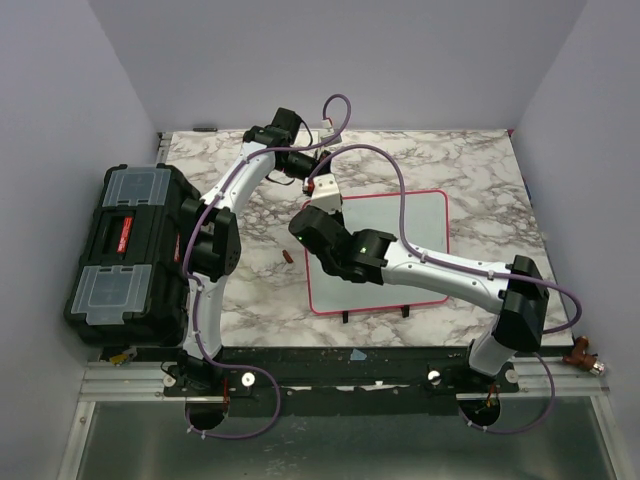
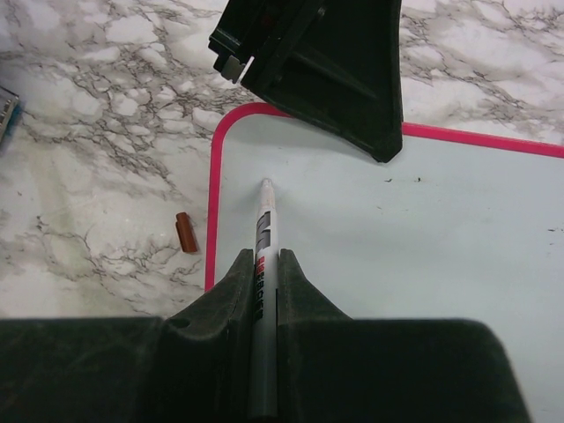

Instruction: Write a sentence on the whiteboard

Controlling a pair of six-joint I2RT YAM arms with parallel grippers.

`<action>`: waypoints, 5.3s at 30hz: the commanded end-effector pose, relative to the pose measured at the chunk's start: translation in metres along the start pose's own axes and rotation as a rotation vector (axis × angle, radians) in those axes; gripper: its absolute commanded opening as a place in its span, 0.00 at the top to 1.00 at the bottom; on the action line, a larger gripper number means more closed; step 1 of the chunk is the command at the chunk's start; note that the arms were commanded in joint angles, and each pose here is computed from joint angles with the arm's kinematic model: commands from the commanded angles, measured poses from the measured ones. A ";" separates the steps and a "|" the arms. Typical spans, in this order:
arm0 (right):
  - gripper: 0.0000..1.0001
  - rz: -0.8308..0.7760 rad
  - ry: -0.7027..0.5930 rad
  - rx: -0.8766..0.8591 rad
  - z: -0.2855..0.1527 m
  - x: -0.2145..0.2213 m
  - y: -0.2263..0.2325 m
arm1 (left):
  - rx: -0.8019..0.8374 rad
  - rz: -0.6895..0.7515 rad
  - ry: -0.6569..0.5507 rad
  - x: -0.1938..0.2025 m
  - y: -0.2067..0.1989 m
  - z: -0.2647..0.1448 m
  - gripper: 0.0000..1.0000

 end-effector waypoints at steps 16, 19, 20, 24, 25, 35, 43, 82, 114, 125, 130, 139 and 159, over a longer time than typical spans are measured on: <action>0.99 0.001 0.027 0.019 0.000 0.010 -0.001 | 0.035 0.083 -0.055 -0.018 -0.015 -0.005 1.00; 0.99 0.000 0.046 0.011 -0.002 0.012 -0.003 | 0.034 0.079 -0.054 -0.017 -0.014 -0.005 1.00; 0.99 0.001 0.053 0.008 -0.003 0.013 -0.004 | 0.034 0.080 -0.054 -0.017 -0.014 -0.005 1.00; 0.99 0.007 0.080 0.000 -0.006 0.017 -0.007 | 0.032 0.080 -0.052 -0.017 -0.013 -0.005 1.00; 0.99 0.010 0.084 -0.004 -0.007 0.018 -0.007 | 0.033 0.080 -0.053 -0.017 -0.013 -0.005 1.00; 0.99 0.040 0.129 -0.040 -0.016 0.021 -0.012 | 0.033 0.077 -0.052 -0.017 -0.014 -0.004 1.00; 0.99 0.121 0.101 -0.093 -0.034 0.002 -0.016 | 0.032 0.077 -0.051 -0.016 -0.014 -0.005 1.00; 0.99 0.129 0.007 0.007 -0.004 0.008 -0.002 | 0.015 0.077 -0.055 -0.015 -0.014 -0.006 1.00; 0.99 0.184 -0.024 0.009 -0.022 -0.010 -0.023 | 0.013 0.077 -0.054 -0.015 -0.014 -0.007 1.00; 0.99 0.182 -0.040 0.039 -0.008 -0.012 -0.016 | 0.015 0.078 -0.053 -0.014 -0.015 -0.007 1.00; 0.99 0.180 -0.039 0.050 -0.001 -0.014 -0.017 | 0.015 0.081 -0.054 -0.015 -0.016 -0.007 1.00; 0.99 0.172 -0.030 0.052 0.009 -0.011 -0.018 | 0.022 0.077 -0.057 -0.014 -0.016 -0.007 1.00; 0.99 0.156 0.034 0.031 0.009 0.008 -0.023 | 0.023 0.080 -0.058 -0.014 -0.016 -0.007 1.00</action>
Point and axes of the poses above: each gripper's point midway between its finger pads, its own z axis out along the fingers, its own y axis along the line the jaws close on, x = y × z, the point moved 8 cm from there along -z, back along the fingers, and after that the axes turned 11 degrees about z, right-handed, at the moved point
